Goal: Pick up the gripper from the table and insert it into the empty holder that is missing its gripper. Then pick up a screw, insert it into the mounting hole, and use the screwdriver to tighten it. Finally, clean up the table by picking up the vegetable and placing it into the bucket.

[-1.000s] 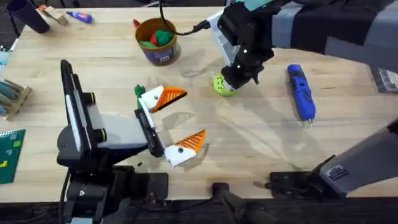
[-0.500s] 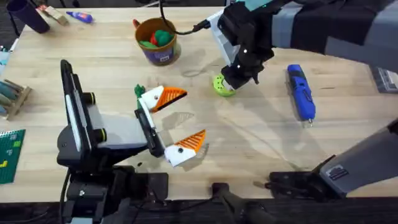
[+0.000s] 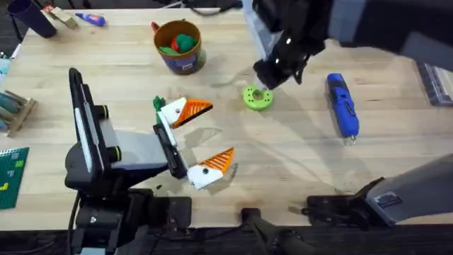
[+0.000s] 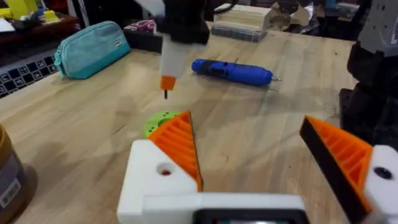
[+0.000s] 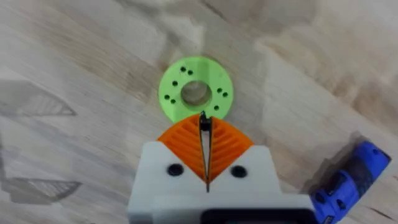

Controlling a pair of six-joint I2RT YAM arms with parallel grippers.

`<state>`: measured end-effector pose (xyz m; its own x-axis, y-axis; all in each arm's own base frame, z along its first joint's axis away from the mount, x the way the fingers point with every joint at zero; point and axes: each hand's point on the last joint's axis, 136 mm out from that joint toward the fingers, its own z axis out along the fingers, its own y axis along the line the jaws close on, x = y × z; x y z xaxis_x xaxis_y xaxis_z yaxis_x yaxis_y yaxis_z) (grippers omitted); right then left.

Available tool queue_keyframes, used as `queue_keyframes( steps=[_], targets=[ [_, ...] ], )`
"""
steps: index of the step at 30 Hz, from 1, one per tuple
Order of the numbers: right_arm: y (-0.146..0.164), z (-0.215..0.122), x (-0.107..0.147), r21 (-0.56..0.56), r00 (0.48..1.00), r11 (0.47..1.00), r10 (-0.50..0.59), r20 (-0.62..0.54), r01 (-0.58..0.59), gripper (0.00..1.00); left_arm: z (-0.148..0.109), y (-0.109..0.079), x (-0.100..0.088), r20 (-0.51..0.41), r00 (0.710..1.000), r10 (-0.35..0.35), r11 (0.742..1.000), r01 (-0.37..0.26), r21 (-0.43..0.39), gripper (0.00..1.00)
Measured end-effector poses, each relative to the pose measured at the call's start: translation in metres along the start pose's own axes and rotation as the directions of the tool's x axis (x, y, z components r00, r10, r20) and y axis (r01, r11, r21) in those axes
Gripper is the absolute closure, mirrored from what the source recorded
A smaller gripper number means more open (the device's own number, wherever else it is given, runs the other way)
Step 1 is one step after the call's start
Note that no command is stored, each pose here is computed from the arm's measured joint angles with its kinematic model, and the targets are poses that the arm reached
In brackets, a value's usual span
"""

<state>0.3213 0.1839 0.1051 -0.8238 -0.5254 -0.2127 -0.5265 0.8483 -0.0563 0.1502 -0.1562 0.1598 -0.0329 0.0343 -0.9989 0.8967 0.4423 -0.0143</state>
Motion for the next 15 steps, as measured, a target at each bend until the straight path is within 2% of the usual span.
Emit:
queue_keyframes(
  steps=[5, 15],
  targets=[
    [-0.002, -0.034, -0.017, 0.002, 0.996, 1.0, 0.005, 0.092, -0.005, 0.996, 0.0, 0.0, 0.0, 0.0, 1.0, 0.0, 1.0, 0.0, 0.0, 0.015],
    [-0.002, -0.079, -0.022, 0.001, 0.994, 1.0, -0.001, 0.111, 0.001, 0.996, 0.0, 0.0, 0.0, 0.0, 1.0, 0.0, 1.0, 0.0, 0.0, 0.015]
  ],
)
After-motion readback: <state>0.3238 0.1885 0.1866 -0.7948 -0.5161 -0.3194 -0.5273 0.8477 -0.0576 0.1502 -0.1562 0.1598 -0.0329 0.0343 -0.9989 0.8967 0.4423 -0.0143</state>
